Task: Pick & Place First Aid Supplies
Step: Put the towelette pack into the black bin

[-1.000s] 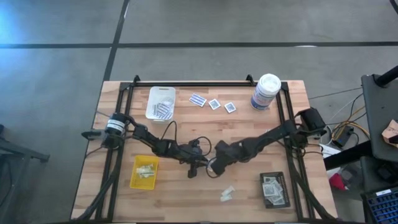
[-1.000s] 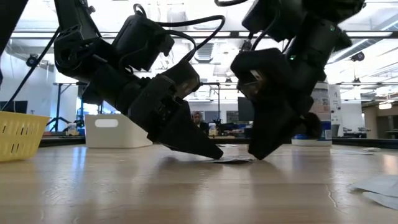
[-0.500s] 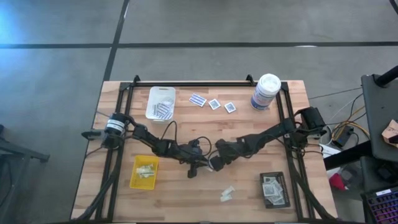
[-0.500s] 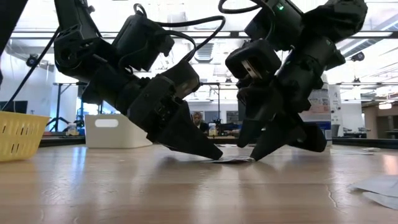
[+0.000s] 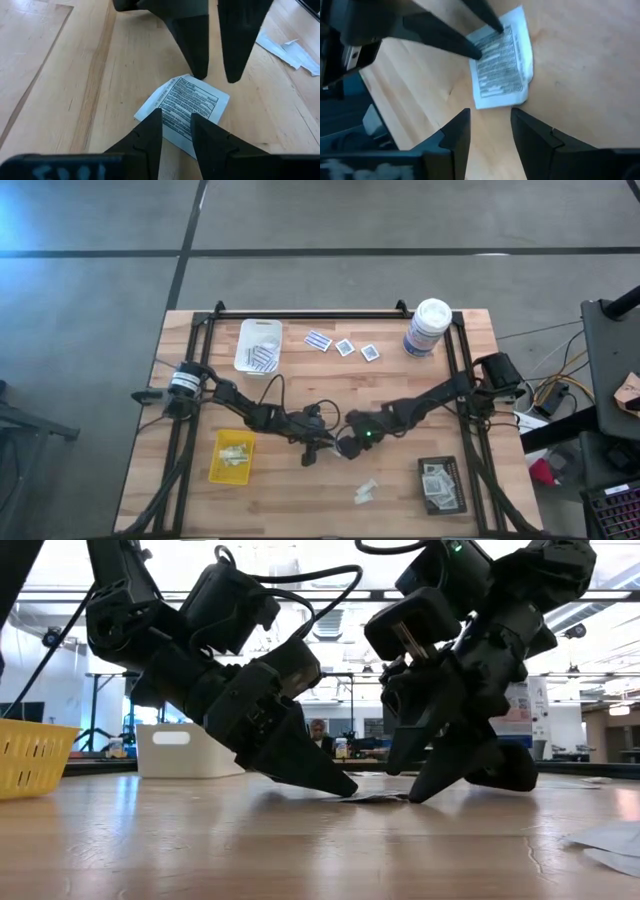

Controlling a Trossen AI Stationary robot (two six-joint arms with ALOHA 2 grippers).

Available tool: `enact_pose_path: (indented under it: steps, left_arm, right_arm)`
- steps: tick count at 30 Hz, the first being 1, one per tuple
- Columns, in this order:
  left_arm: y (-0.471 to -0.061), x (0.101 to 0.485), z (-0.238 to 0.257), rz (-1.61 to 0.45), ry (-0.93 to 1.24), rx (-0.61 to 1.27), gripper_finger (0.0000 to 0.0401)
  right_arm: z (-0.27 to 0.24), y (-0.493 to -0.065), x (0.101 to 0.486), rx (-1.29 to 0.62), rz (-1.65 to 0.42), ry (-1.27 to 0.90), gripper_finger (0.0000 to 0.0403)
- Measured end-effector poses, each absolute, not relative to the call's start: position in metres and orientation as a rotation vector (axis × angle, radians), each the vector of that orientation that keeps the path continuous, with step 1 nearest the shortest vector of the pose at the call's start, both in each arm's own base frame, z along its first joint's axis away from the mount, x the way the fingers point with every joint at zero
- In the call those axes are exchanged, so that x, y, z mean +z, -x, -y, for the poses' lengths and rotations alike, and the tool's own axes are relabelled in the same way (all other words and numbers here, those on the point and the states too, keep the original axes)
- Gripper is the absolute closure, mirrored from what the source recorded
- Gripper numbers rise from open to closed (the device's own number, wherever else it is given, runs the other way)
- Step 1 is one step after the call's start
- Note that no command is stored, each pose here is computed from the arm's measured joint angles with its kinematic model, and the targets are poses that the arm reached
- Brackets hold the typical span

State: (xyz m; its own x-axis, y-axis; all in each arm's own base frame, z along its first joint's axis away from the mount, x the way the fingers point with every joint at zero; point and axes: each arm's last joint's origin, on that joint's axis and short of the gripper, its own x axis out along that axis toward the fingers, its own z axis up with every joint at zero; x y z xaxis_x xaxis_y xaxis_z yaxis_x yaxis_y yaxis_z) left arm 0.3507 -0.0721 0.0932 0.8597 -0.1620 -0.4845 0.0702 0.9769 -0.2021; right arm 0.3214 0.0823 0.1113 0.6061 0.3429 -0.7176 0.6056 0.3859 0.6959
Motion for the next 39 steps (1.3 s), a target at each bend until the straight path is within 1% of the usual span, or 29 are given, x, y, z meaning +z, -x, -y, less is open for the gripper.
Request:
enact_pose_path:
  steps: [4,10,16,27,39]
  left_arm:
    - [-0.351,0.093,0.072,-0.514,0.182,-0.123,0.0293]
    - [-0.351,0.094,0.073,-0.511,0.196,-0.121,0.0293]
    - [-0.351,0.094,0.073,-0.511,0.206,-0.118,0.0293]
    - [-0.351,0.094,0.073,-0.511,0.275,-0.097,0.0293]
    - [-0.351,0.094,0.072,-0.507,0.383,-0.028,0.0293]
  right_arm:
    - [-0.081,-0.321,0.111,-0.266,-0.915,-1.218,0.0261]
    - [-0.080,-0.321,0.110,-0.298,-0.900,-1.235,0.0268]
    - [-0.079,-0.322,0.104,-0.356,-0.866,-1.257,0.0266]
    - [-0.081,-0.324,0.103,-0.371,-0.828,-1.292,0.0280]
    - [-0.085,-0.324,0.103,-0.441,-0.758,-1.315,0.0268]
